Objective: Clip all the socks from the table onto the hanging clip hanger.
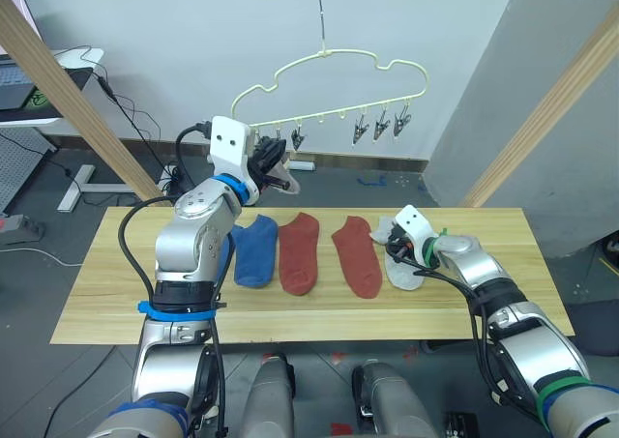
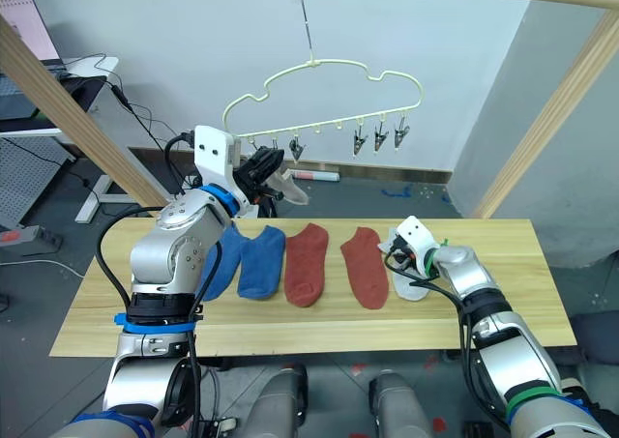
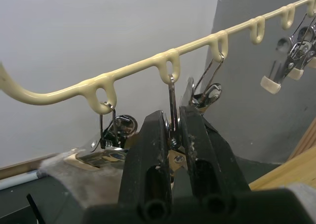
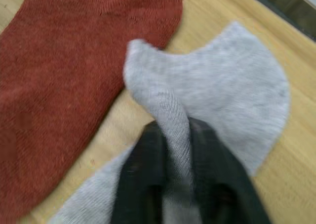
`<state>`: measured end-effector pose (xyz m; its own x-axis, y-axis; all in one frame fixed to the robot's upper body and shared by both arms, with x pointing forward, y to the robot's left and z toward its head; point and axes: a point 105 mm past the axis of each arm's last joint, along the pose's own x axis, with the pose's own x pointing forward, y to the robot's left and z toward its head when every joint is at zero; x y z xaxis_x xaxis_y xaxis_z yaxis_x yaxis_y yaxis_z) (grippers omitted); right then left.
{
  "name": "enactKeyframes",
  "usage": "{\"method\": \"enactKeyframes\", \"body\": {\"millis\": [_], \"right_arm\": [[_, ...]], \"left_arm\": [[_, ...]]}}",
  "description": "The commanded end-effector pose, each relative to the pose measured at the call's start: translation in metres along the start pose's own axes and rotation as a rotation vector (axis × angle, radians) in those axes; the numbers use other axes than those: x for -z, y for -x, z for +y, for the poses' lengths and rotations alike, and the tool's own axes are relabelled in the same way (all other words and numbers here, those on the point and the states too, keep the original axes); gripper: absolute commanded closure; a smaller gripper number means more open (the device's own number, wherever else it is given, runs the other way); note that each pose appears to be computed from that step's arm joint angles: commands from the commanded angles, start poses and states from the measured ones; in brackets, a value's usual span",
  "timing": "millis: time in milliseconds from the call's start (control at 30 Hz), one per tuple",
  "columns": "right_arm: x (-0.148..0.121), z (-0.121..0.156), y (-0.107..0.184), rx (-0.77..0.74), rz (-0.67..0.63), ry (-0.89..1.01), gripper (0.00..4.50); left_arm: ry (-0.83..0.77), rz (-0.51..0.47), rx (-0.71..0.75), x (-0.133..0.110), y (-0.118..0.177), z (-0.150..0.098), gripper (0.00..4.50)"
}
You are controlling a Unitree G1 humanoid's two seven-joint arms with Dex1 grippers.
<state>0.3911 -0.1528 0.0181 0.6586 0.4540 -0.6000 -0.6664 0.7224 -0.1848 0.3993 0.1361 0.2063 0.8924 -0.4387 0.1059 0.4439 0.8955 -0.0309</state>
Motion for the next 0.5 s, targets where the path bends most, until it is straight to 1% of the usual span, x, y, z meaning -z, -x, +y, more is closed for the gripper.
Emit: {"method": "enactKeyframes", "body": {"millis": [33, 100, 167, 333, 500], "right_arm": [[0.021, -0.002, 0.01, 0.006, 0.033, -0.041, 4.47], [0.017, -0.002, 0.015, 0.009, 0.012, -0.04, 4.47], [0.007, 0.0, 0.024, 0.007, -0.026, -0.009, 4.47], [-0.031, 0.013, 0.049, 0.025, -0.157, 0.116, 4.47], [-0.08, 0.041, 0.082, 0.028, -0.344, 0.23, 4.47]], "left_arm": [[0.027, -0.011, 0.004, -0.005, 0.003, 0.0, 4.41], [0.05, -0.012, 0.005, -0.005, 0.003, -0.001, 4.41], [0.099, -0.008, 0.004, -0.005, 0.003, -0.001, 4.41], [0.218, 0.025, 0.01, -0.001, 0.007, -0.003, 4.41], [0.39, 0.074, 0.022, 0.005, 0.011, -0.003, 4.41]]}}
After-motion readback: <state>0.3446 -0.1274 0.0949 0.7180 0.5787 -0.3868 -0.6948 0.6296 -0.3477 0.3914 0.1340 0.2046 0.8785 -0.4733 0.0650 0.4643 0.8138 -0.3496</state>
